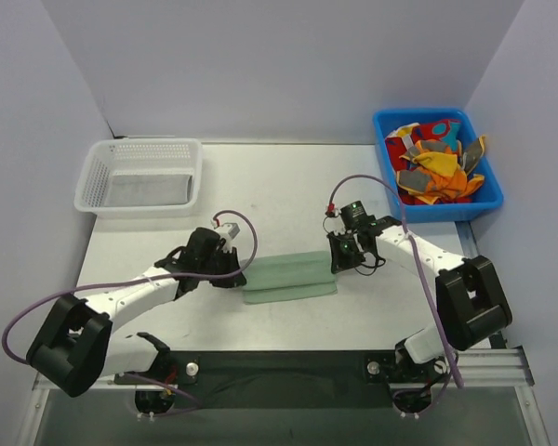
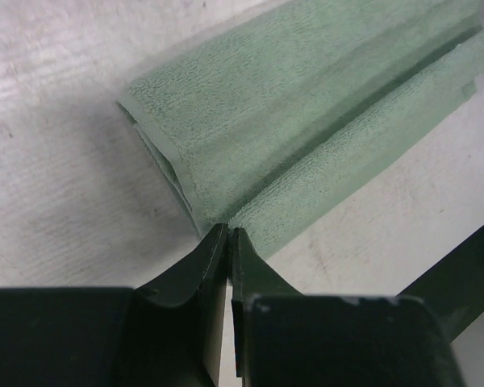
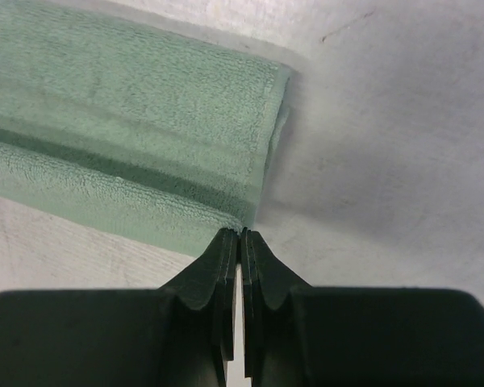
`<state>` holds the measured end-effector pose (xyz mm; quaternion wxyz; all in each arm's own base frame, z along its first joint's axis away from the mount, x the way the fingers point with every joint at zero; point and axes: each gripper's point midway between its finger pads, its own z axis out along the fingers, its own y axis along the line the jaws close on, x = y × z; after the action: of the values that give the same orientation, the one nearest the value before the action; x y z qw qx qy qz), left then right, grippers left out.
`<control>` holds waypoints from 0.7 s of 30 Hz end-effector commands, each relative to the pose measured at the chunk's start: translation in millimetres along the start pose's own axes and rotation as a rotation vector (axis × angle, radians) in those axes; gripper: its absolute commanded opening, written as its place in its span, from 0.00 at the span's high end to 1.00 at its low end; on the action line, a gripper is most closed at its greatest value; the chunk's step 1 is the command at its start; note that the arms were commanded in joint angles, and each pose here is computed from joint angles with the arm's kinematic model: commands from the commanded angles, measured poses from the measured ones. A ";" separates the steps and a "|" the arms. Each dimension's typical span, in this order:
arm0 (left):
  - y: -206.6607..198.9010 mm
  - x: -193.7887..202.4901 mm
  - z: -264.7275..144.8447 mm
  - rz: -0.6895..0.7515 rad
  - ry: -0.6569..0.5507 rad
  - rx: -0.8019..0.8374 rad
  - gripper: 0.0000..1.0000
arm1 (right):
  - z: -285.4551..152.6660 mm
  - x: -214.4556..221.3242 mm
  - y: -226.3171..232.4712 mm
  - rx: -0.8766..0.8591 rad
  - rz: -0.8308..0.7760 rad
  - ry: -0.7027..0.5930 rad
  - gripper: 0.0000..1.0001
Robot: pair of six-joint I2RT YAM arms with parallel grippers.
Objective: Fold and stack the towels
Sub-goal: Fold the towel
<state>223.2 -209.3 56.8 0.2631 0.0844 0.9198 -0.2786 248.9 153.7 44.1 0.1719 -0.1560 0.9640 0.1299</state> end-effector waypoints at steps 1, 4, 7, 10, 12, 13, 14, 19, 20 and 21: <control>6.6 14.8 4.7 -0.068 0.041 -0.025 1.00 | 12.7 24.9 -4.5 0.019 0.065 0.104 1.00; 12.4 24.6 9.4 -0.096 0.076 -0.047 1.00 | 21.2 31.7 -2.9 0.000 0.088 0.159 1.00; 17.4 29.2 14.5 -0.111 0.110 -0.072 1.00 | 26.7 32.9 -2.7 -0.003 0.113 0.186 1.00; 20.6 32.2 20.5 -0.116 0.149 -0.094 1.00 | 30.5 32.8 -2.6 -0.006 0.130 0.206 1.00; 24.5 35.7 23.8 -0.120 0.169 -0.109 1.00 | 31.8 32.9 -2.7 -0.007 0.135 0.214 1.00; 23.7 32.3 24.8 -0.118 0.163 -0.109 1.00 | 32.4 32.2 -3.7 -0.004 0.141 0.215 1.00; 25.6 29.7 26.0 -0.110 0.156 -0.120 1.00 | 33.2 32.4 -3.4 -0.005 0.144 0.218 1.00; 29.9 -8.2 30.3 -0.083 0.096 -0.150 1.00 | 33.3 19.1 -5.2 0.012 0.150 0.191 1.00; 32.3 -10.2 29.4 -0.072 0.109 -0.165 1.00 | 32.3 17.0 -7.5 0.026 0.147 0.183 1.00; 33.9 -13.4 29.6 -0.068 0.113 -0.174 1.00 | 31.5 15.0 -7.9 0.029 0.145 0.177 1.00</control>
<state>237.6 -210.1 23.7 0.1914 0.0407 0.9507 -0.2404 238.9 162.8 10.1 0.0737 -0.1046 0.9808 0.1472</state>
